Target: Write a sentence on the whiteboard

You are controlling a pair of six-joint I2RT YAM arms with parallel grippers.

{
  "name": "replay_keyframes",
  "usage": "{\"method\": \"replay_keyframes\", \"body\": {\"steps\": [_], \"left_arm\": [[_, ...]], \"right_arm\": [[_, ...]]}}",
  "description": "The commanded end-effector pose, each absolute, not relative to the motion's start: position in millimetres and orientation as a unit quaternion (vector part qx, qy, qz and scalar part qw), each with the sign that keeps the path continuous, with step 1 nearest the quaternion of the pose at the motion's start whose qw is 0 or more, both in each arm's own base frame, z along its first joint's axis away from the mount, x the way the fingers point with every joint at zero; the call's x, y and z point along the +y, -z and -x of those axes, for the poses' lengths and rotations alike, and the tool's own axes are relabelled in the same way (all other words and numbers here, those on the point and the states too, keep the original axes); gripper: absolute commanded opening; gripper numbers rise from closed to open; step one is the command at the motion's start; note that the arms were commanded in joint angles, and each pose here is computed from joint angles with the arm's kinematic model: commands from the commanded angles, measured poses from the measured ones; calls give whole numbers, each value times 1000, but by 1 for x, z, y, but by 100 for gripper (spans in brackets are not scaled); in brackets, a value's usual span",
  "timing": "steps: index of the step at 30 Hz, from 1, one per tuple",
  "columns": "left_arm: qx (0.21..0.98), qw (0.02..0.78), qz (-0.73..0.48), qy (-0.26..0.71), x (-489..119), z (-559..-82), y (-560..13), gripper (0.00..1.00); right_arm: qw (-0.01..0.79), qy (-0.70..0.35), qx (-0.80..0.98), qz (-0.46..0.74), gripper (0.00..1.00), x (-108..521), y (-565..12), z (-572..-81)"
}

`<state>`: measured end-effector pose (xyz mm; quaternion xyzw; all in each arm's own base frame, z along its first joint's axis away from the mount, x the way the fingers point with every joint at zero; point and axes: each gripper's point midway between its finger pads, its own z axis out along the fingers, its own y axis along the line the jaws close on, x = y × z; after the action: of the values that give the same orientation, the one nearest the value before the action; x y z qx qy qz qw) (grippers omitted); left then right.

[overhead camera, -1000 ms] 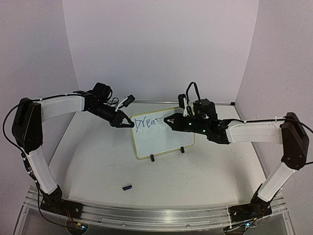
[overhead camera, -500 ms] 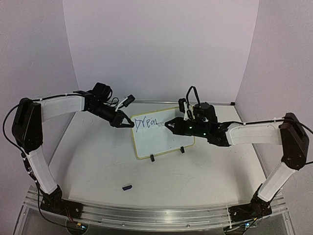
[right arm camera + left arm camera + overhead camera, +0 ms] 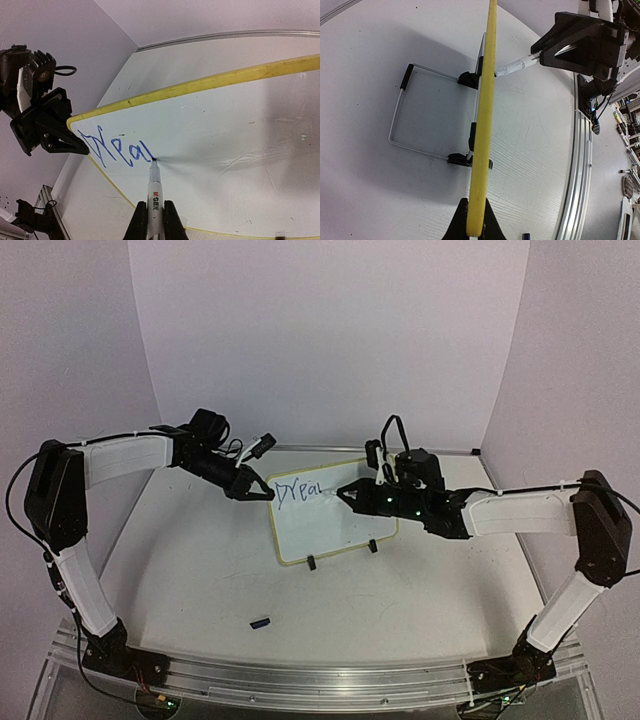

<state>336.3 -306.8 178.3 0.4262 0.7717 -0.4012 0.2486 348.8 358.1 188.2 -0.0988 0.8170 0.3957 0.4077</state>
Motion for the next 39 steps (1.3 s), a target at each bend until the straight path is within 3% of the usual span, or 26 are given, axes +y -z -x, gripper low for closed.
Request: {"method": "replay_keyframes", "body": {"steps": [1,22,39], "left_arm": [[778,239,-436,383,-307,-332,-175,0],[779,238,-436,383,-307,-332,-175,0],[778,238,-436,384,-308,-331,-175,0]], "right_arm": [[462,-413,781,79,0,357,-235,-364],[473,-395,786,52,0,339,-225,-363],[432,-385,814,52,0,336,-187,-353]]}}
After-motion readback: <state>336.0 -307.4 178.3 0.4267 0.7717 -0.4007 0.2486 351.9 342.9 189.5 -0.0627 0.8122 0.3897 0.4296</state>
